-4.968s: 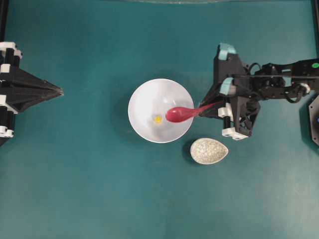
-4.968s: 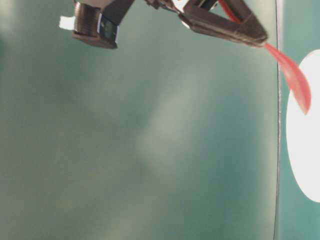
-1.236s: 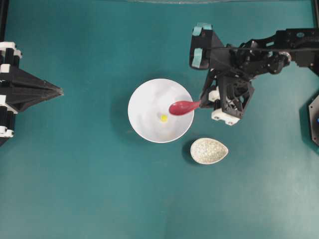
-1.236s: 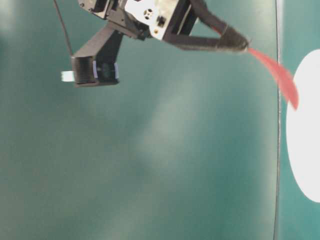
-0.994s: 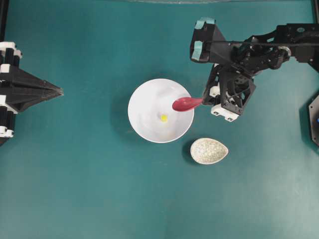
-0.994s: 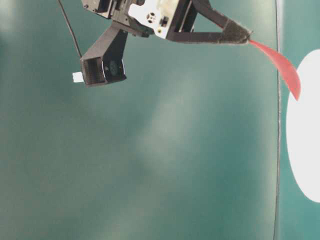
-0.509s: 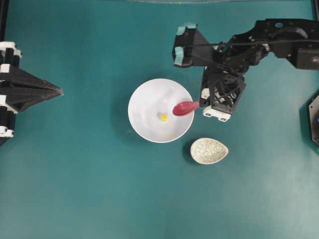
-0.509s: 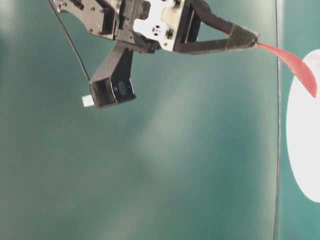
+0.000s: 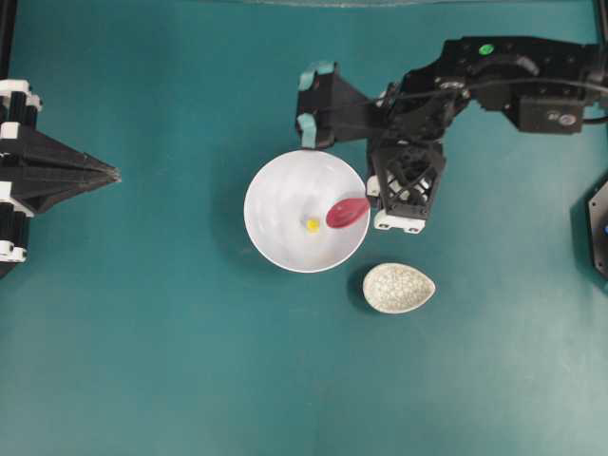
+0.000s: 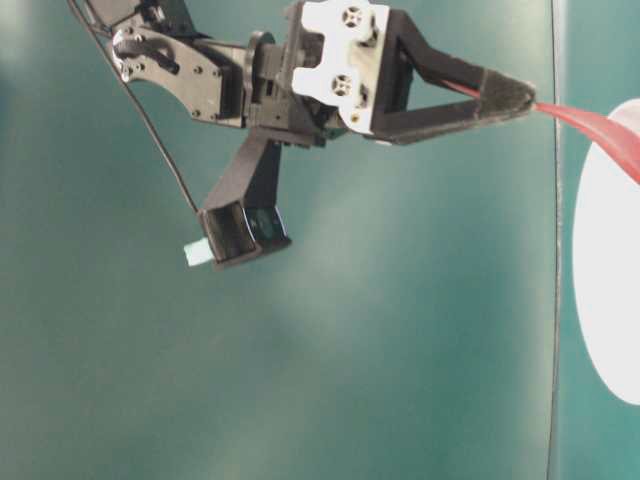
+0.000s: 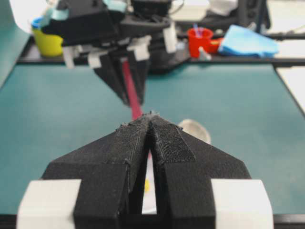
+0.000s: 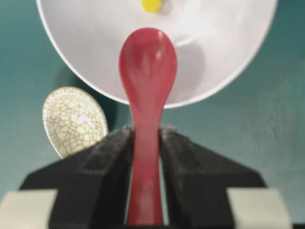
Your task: Scoop the yellow hexagonal prism block from the bowl with a spoon using the right arm.
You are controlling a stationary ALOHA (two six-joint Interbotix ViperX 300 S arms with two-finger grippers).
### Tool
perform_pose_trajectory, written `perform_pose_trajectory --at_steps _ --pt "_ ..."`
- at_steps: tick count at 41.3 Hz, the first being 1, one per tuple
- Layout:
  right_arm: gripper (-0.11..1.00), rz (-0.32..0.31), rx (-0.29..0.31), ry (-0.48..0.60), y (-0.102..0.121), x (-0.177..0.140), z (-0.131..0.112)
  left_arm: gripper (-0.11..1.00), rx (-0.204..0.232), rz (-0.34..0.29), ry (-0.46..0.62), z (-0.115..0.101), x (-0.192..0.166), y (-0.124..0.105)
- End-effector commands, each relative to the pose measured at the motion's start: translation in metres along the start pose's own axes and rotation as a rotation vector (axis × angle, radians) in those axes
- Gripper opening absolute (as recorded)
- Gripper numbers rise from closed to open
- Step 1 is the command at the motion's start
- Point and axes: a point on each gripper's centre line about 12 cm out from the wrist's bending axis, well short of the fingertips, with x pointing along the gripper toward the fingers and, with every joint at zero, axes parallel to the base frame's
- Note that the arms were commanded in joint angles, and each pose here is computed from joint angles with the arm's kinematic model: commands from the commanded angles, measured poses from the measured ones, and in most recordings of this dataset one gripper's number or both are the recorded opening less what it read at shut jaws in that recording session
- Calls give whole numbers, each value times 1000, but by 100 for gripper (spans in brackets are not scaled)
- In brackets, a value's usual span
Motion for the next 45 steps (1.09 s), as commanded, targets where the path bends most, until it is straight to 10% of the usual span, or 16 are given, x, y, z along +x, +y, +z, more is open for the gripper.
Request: perform_pose_trajectory --at_steps 1,45 --pt "25 1 -26 -26 7 -6 9 0 5 0 -35 12 3 0" --pt "25 -21 -10 -64 1 34 25 0 5 0 -37 12 3 0"
